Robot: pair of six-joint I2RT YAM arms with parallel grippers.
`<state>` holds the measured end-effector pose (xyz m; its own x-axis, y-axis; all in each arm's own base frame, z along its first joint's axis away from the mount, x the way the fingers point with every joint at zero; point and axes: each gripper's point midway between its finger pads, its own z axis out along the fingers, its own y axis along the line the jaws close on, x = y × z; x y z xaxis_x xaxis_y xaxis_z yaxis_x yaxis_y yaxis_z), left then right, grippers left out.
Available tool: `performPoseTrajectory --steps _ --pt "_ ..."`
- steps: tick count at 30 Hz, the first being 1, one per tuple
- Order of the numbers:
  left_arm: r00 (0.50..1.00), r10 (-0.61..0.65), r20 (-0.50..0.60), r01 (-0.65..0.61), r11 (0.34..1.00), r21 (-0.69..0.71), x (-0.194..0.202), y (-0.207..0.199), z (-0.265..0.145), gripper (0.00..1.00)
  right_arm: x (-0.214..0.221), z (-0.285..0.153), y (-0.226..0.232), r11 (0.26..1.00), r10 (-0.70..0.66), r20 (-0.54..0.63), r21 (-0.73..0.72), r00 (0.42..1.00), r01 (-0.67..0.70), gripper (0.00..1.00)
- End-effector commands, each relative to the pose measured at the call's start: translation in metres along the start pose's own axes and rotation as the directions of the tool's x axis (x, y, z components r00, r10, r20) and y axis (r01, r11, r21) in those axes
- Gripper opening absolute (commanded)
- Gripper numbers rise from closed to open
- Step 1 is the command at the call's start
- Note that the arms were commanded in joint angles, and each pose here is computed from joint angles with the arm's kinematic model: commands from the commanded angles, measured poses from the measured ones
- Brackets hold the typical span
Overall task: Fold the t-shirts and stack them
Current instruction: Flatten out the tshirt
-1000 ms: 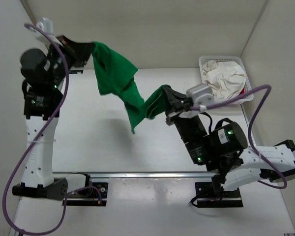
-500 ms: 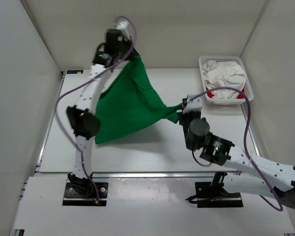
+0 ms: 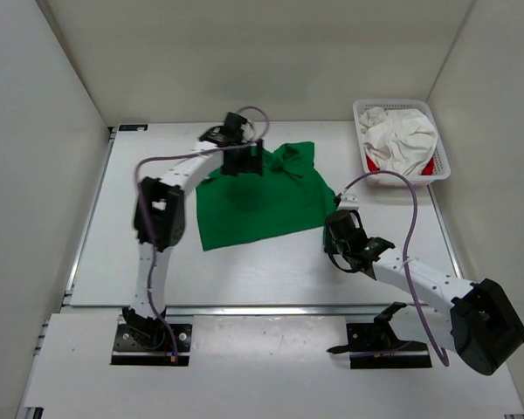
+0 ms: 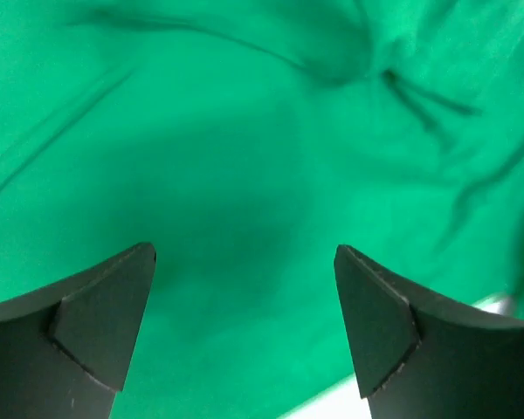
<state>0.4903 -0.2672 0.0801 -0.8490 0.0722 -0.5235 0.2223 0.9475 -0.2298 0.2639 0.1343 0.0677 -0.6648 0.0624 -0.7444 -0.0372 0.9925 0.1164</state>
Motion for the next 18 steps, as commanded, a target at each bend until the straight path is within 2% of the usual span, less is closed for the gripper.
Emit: performPoseTrajectory --steps 1,2,4,5,6,7,9,12,14,15,16,18 --pt "0.915 -0.284 0.287 0.254 0.957 0.137 -0.034 0.027 -0.117 0.96 0.007 -0.009 0.016 0.990 0.118 -0.035 -0.077 0.992 -0.120 0.00" --pt "0.878 -0.334 0.343 0.291 0.941 0.171 -0.040 0.042 -0.127 0.95 0.017 -0.011 0.008 0.992 0.116 -0.065 -0.049 0.991 -0.119 0.00" --pt "0.841 -0.420 0.342 0.371 0.906 0.202 0.006 0.059 -0.144 0.91 0.026 -0.016 0.001 0.987 0.150 -0.081 -0.042 0.985 -0.153 0.00" --pt "0.815 -0.439 0.379 0.385 0.898 0.214 0.007 0.065 -0.160 0.89 0.027 -0.016 -0.006 0.985 0.168 -0.085 -0.026 0.982 -0.171 0.00" --pt "0.830 -0.443 0.338 0.417 0.896 0.150 0.047 0.082 -0.152 0.87 0.030 -0.020 -0.011 0.981 0.191 -0.078 -0.027 0.978 -0.194 0.00" --pt "0.835 -0.446 0.322 0.429 0.894 0.125 0.061 0.086 -0.152 0.85 0.027 -0.022 -0.014 0.979 0.201 -0.059 -0.028 0.978 -0.203 0.00" --pt "0.840 -0.458 0.290 0.457 0.886 0.075 0.102 0.095 -0.150 0.63 0.017 -0.026 -0.022 0.972 0.231 -0.027 -0.029 0.973 -0.232 0.00" --pt "0.828 -0.510 0.232 0.515 0.856 0.042 0.165 0.100 -0.144 0.57 0.005 -0.030 -0.032 0.966 0.253 0.011 -0.049 0.967 -0.252 0.00" --pt "0.794 -0.549 0.261 0.553 0.831 0.062 0.181 0.097 -0.147 0.53 0.003 -0.031 -0.039 0.963 0.265 0.017 -0.049 0.964 -0.264 0.00" --pt "0.759 -0.591 0.273 0.596 0.800 0.076 0.194 0.101 -0.145 0.52 0.002 -0.031 -0.039 0.962 0.269 0.021 -0.058 0.963 -0.267 0.00" --pt "0.741 -0.616 0.266 0.624 0.779 0.067 0.208 0.107 -0.141 0.52 0.001 -0.032 -0.035 0.962 0.267 0.018 -0.073 0.964 -0.265 0.00" --pt "0.681 -0.664 0.309 0.680 0.730 0.069 0.213 0.121 -0.144 0.53 0.003 -0.031 -0.033 0.961 0.266 0.010 -0.077 0.964 -0.264 0.00"
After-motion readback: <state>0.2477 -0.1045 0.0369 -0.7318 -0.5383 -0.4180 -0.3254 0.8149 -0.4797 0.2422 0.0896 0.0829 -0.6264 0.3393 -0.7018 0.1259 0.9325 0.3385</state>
